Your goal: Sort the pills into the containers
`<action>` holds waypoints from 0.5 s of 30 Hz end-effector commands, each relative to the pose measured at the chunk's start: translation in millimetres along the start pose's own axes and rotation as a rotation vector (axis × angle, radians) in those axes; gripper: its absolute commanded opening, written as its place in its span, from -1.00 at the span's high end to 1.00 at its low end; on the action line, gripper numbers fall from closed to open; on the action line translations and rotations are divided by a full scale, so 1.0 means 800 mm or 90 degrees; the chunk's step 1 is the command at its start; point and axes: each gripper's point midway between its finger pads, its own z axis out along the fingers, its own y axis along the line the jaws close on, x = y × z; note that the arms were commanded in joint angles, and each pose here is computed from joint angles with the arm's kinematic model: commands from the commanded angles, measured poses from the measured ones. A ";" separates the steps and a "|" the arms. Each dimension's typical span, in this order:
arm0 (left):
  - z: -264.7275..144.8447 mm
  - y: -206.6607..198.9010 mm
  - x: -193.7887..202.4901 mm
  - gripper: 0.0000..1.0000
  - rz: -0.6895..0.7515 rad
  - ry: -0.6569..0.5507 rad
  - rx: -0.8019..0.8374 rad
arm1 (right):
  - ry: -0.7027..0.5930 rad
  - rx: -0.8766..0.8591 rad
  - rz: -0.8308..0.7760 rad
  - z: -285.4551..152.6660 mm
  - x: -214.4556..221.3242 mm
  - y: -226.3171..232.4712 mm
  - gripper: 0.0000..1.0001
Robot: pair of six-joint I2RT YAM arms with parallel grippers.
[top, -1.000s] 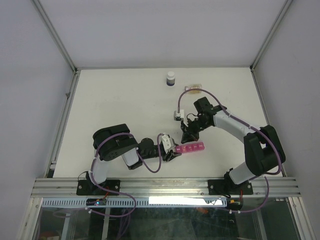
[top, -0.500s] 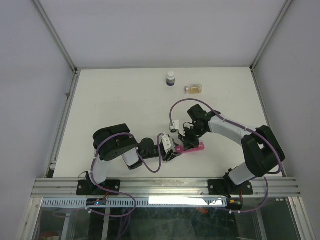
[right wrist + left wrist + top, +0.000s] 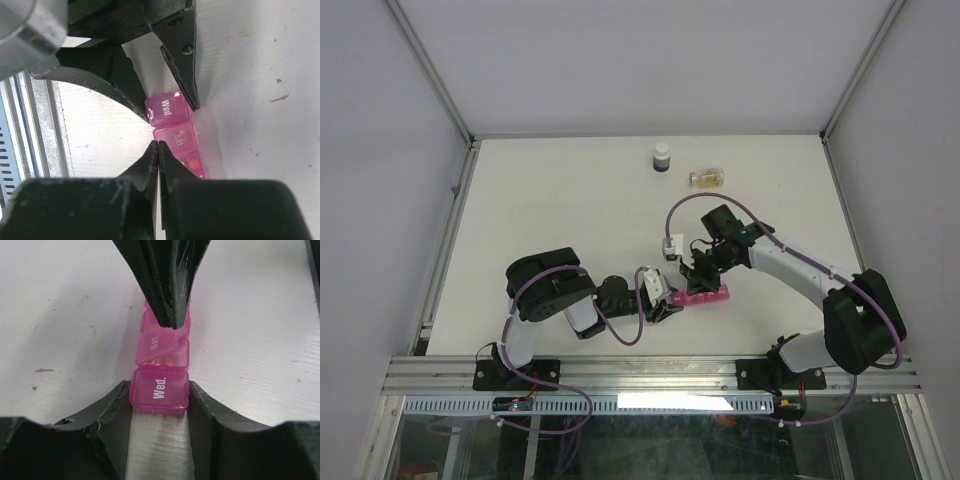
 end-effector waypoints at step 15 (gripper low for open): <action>0.006 -0.011 0.007 0.72 -0.008 0.007 0.038 | 0.173 0.041 0.077 0.046 0.070 -0.026 1.00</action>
